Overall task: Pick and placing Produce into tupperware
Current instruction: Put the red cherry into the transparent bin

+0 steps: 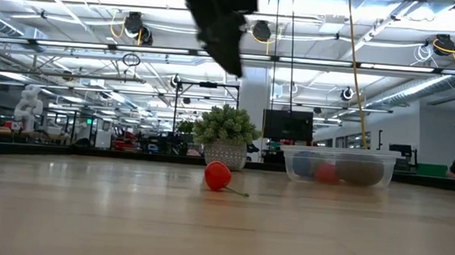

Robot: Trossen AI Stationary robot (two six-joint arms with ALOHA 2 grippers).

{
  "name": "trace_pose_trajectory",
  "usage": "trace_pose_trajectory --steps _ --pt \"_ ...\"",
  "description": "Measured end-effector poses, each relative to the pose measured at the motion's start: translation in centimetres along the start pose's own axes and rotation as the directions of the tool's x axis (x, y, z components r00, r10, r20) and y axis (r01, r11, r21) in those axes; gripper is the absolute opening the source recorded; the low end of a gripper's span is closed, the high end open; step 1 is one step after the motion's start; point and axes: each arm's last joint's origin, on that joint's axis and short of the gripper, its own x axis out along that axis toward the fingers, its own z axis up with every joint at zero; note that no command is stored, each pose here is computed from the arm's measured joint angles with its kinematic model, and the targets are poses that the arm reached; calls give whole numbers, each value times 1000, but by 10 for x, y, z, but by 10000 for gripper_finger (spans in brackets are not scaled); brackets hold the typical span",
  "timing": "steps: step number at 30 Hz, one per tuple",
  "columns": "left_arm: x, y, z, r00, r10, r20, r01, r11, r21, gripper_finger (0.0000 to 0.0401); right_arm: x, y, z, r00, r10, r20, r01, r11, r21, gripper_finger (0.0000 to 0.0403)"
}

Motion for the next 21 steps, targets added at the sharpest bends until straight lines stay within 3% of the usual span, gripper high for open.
trace_pose_trajectory --steps 5,10,14,21 --pt "-36 18 -17 991 34 -133 -37 999 -22 312 2 8 7 997 33 71 -31 999 -25 212" --pt "-74 39 -30 973 152 -172 -159 987 -27 312 2 13 18 983 47 178 -29 994 -102 212" --pt "-110 59 -43 968 172 -184 -191 977 -93 312 3 14 24 971 48 234 -21 993 -119 212" --pt "-158 77 -69 970 128 -208 -181 949 -260 312 29 25 11 989 99 106 -85 988 -127 212"
